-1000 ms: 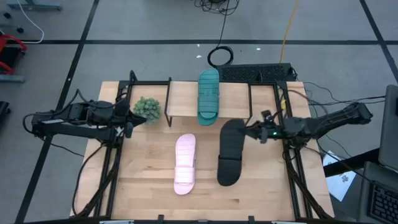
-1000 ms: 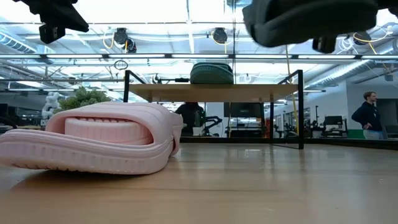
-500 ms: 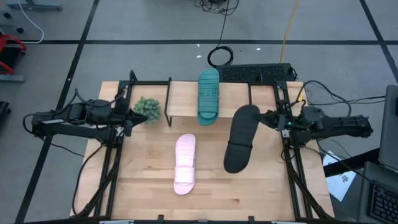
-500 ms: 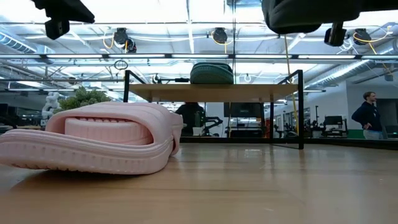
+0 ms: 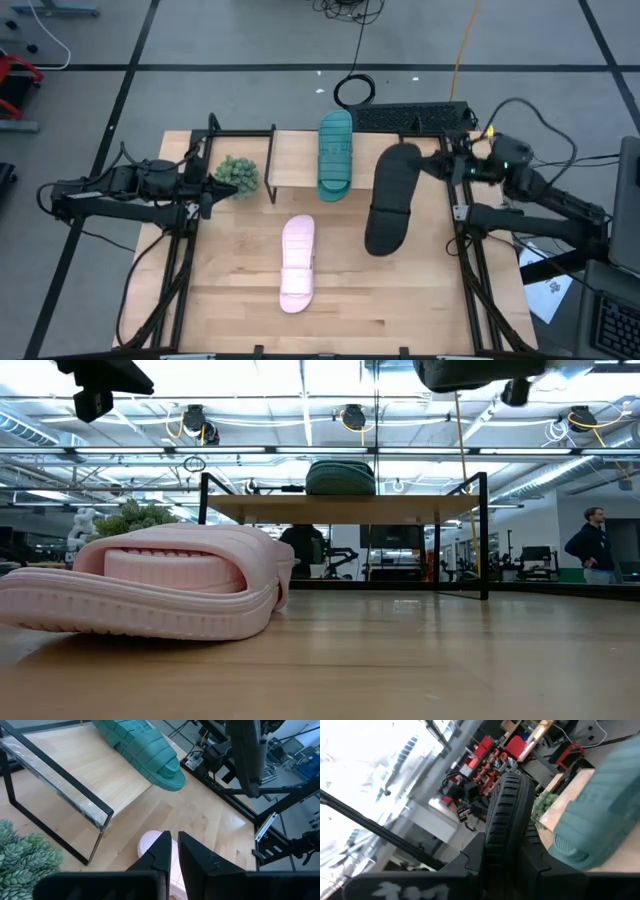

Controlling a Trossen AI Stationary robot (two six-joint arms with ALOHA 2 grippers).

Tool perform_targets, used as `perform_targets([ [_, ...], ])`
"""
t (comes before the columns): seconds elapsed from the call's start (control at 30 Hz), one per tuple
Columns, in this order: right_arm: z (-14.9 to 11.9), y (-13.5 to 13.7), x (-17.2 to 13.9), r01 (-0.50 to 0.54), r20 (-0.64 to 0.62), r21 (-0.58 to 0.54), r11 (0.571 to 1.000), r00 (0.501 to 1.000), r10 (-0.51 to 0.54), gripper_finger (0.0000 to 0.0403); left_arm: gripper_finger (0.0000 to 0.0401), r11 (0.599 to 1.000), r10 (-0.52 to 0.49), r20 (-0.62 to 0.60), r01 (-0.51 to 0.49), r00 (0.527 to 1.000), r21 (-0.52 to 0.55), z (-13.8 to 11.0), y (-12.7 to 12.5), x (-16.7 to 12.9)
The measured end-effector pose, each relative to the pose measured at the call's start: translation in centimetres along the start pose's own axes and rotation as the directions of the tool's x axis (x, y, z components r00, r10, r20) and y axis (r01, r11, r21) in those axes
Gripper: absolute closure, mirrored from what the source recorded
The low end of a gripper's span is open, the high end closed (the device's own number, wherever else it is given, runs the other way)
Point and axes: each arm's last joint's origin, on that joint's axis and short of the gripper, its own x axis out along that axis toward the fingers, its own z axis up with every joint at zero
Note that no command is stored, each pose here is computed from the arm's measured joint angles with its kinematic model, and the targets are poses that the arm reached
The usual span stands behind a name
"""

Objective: Pick and place slides into the shelf
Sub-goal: Put the pair of black slides on the shelf

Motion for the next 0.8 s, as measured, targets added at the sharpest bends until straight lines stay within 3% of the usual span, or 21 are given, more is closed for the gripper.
perform_targets([
  [0.3,8.3,2.3,2.4,-0.025,-0.038,-0.049,0.998,0.999,0.023,0.0352,0.0368,1.000,0.000,-0.002,0.000,1.000,-0.002,0.0,0.0,0.0],
  [0.57,13.5,-1.9,2.9,0.030,-0.054,0.014,0.999,0.998,-0.029,0.0352,0.0368,1.000,0.001,-0.006,-0.001,1.000,-0.013,0.0,0.0,0.0],
  [0.8,15.8,-4.7,3.3,-0.026,-0.080,-0.011,1.000,0.996,0.025,0.0352,0.0368,1.000,0.002,-0.005,-0.002,1.000,-0.027,0.0,0.0,0.0],
])
